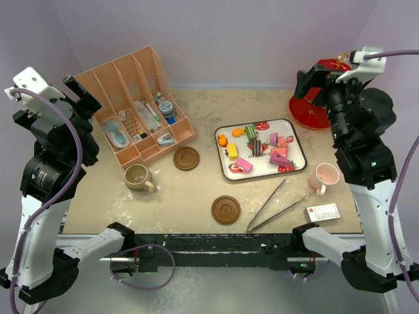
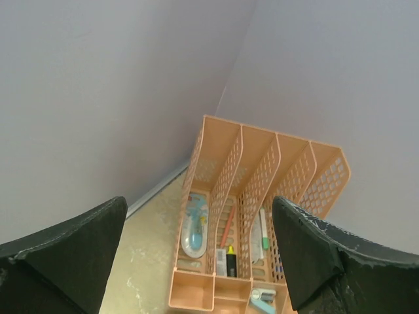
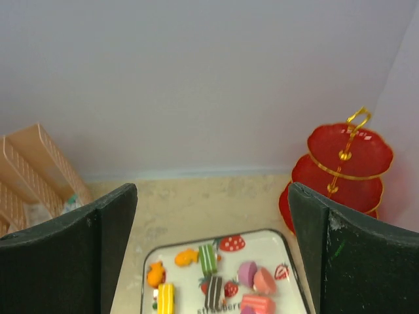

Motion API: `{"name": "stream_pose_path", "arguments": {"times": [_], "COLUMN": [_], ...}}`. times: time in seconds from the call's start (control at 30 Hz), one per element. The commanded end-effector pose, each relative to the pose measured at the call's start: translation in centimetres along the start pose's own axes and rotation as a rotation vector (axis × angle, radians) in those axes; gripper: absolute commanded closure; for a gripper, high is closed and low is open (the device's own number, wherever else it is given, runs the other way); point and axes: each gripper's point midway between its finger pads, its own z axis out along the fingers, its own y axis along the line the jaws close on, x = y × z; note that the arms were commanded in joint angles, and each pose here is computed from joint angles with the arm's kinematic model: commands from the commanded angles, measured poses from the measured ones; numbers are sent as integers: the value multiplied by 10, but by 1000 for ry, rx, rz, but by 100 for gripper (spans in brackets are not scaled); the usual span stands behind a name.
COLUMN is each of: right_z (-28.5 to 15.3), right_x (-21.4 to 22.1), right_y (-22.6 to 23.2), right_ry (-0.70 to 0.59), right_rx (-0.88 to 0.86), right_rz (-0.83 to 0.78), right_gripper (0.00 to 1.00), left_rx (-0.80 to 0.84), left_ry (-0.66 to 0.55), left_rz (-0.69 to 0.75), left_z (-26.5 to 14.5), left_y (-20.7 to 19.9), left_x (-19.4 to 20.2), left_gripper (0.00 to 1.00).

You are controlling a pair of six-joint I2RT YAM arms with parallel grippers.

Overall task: Serve the afternoon tea
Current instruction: Adjust the distractor at the corner of the board.

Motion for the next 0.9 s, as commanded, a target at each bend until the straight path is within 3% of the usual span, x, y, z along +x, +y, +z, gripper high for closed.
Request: {"name": "stream_pose_path", "arguments": {"times": [0.0, 0.27, 0.47, 0.87], "right_z": [-8, -35, -61, -91], "right_x": [33, 147, 219, 279], "right_y": [13, 35, 58, 97], "right_ry": [58, 314, 499, 750], "right_rx": [-92, -264, -416, -667], "right_rz": [44, 114, 218, 373], "right_gripper": [1, 1, 1, 1], "left_rx": [8, 149, 360, 480], "left_ry": [8, 111, 345, 745], "left_rz": [-17, -9, 22, 41], "left_z": [-1, -14, -30, -49], "left_y": [10, 19, -10, -40], "left_x": [12, 66, 139, 251], "left_gripper": [10, 9, 11, 10]}}
